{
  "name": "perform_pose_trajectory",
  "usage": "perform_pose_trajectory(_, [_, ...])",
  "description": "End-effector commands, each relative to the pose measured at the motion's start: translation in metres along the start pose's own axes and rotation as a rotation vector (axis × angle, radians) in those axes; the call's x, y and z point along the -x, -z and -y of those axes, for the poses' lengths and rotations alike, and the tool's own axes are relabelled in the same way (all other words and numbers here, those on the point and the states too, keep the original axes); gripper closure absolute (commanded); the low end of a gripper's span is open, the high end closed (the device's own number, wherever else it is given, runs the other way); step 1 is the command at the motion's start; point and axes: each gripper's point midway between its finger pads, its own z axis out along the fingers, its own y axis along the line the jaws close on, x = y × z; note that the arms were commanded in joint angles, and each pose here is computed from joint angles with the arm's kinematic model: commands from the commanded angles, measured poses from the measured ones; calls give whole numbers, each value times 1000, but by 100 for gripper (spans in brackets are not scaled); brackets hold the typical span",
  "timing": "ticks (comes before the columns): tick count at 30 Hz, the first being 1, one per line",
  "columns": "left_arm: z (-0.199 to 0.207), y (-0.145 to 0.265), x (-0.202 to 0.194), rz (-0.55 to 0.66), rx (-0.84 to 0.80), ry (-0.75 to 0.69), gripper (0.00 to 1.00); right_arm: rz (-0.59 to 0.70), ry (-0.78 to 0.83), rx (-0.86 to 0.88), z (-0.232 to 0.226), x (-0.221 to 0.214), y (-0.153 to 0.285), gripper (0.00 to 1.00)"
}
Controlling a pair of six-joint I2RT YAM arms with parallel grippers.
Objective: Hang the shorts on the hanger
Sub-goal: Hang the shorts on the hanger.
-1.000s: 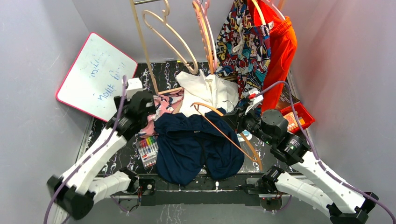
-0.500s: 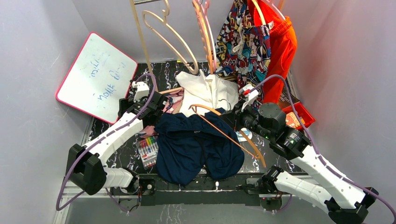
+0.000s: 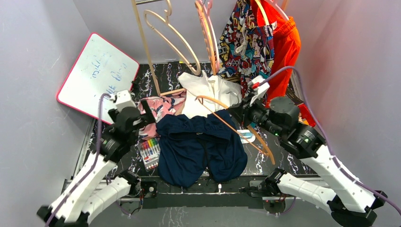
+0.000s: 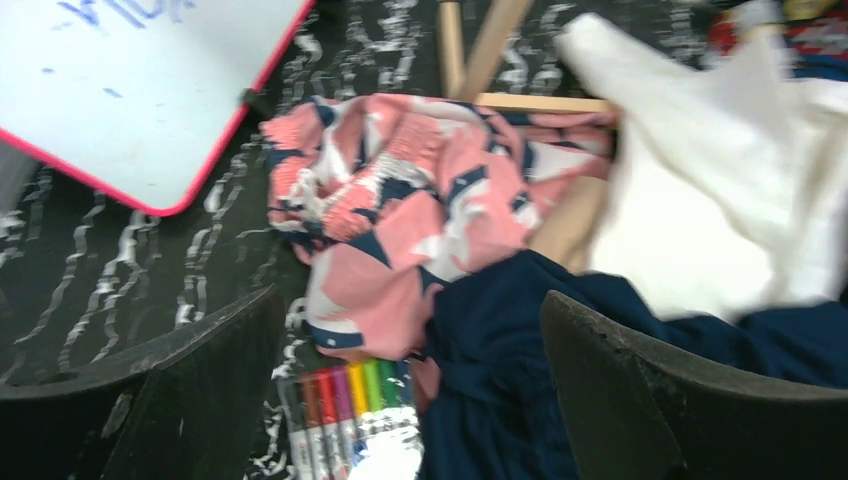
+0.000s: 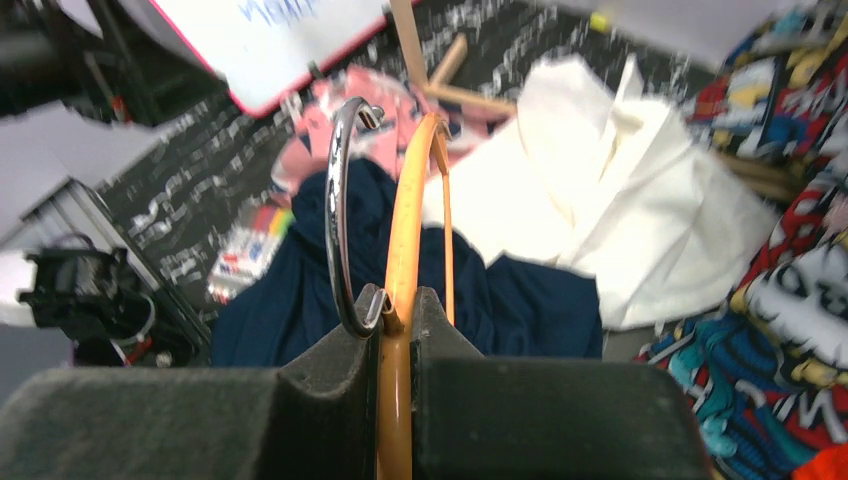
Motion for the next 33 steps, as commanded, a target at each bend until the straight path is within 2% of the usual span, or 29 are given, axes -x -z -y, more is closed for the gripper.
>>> perform_pose_trajectory(1, [30, 29, -10, 1, -313, 34, 2, 262, 55, 31, -13, 83, 37, 100])
perform_pose_trajectory(4, [42, 42, -25, -51, -431, 21, 2, 269, 35, 30, -8, 62, 39, 100])
perform_pose_trajectory(7, [54, 47, -52, -164, -510, -12, 4, 265, -1, -1, 2, 34, 36, 100])
perform_pose_trajectory(10, [66, 52, -72, -276, -569, -25, 7, 289, -23, -6, 6, 23, 40, 100])
perform_pose_trajectory(13, [80, 65, -77, -329, -667, -49, 7, 313, -33, -3, 7, 20, 46, 100])
perform_pose_trajectory(20, [81, 58, -84, -284, -682, -26, 8, 302, -43, -15, 11, 10, 47, 100])
perform_pose_trajectory(22, [89, 63, -90, -277, -760, -39, 9, 308, -43, -18, 11, 9, 47, 100])
perform_pose_trajectory(24, [98, 70, -92, -252, -855, -64, 15, 316, -33, -18, 12, 9, 49, 100])
perform_pose_trajectory(26, [103, 75, -88, -216, -901, -55, 15, 320, -25, -18, 12, 9, 50, 100])
perform_pose_trajectory(30, [100, 66, -81, -193, -826, 76, 11, 314, -25, -29, 15, 6, 53, 100])
perform_pose_trajectory(33, [83, 43, -87, -268, -596, 268, 13, 322, -29, -34, 16, 3, 55, 100])
